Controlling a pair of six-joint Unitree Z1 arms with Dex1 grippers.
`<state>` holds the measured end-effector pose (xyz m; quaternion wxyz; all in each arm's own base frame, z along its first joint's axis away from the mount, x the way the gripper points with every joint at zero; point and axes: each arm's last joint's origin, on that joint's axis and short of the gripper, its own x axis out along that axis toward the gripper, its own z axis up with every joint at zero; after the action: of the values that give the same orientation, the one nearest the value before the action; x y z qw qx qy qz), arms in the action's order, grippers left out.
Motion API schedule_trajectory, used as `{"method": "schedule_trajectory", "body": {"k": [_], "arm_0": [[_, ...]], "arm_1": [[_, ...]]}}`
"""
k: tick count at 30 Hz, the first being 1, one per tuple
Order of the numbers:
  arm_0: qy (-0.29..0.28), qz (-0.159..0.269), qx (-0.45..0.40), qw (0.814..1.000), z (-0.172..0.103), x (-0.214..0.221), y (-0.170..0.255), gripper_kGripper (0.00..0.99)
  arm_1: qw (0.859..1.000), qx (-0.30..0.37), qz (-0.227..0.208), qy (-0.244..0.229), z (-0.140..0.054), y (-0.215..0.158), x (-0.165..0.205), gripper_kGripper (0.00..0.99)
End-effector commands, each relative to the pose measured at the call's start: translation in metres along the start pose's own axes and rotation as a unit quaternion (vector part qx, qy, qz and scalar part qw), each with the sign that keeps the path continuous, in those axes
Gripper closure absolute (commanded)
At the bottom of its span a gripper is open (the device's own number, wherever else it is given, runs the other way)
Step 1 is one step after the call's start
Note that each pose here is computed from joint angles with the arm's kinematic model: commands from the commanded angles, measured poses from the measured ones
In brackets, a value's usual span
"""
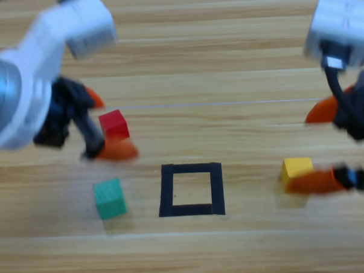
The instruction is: Stack the blocks in the rectangular block: red at the bottom, yellow in the middle, green on top
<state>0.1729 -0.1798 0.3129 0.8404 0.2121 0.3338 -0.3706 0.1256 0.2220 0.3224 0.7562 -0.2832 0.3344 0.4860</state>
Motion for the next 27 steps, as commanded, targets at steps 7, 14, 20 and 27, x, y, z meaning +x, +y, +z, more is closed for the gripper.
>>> {"method": "schedule_trajectory", "body": {"k": [7,14,20,27], "arm_0": [[-0.002,0.135,-0.366,0.921,0.047,0.003,0.066,0.016],[0.137,0.197,-0.499,0.833,0.075,0.076,0.114,0.019],[0.209,0.215,-0.536,0.789,0.079,0.134,0.125,0.017],[0.237,0.225,-0.578,0.748,0.066,0.168,0.127,0.016]], "arm_1": [[0.921,0.311,-0.233,-0.005,0.002,-0.046,0.033,0.010],[0.889,0.382,-0.245,0.067,-0.008,-0.068,0.094,0.010],[0.880,0.405,-0.228,0.094,-0.008,-0.078,0.119,0.008],[0.835,0.472,-0.215,0.182,-0.005,-0.094,0.166,0.001]]}}
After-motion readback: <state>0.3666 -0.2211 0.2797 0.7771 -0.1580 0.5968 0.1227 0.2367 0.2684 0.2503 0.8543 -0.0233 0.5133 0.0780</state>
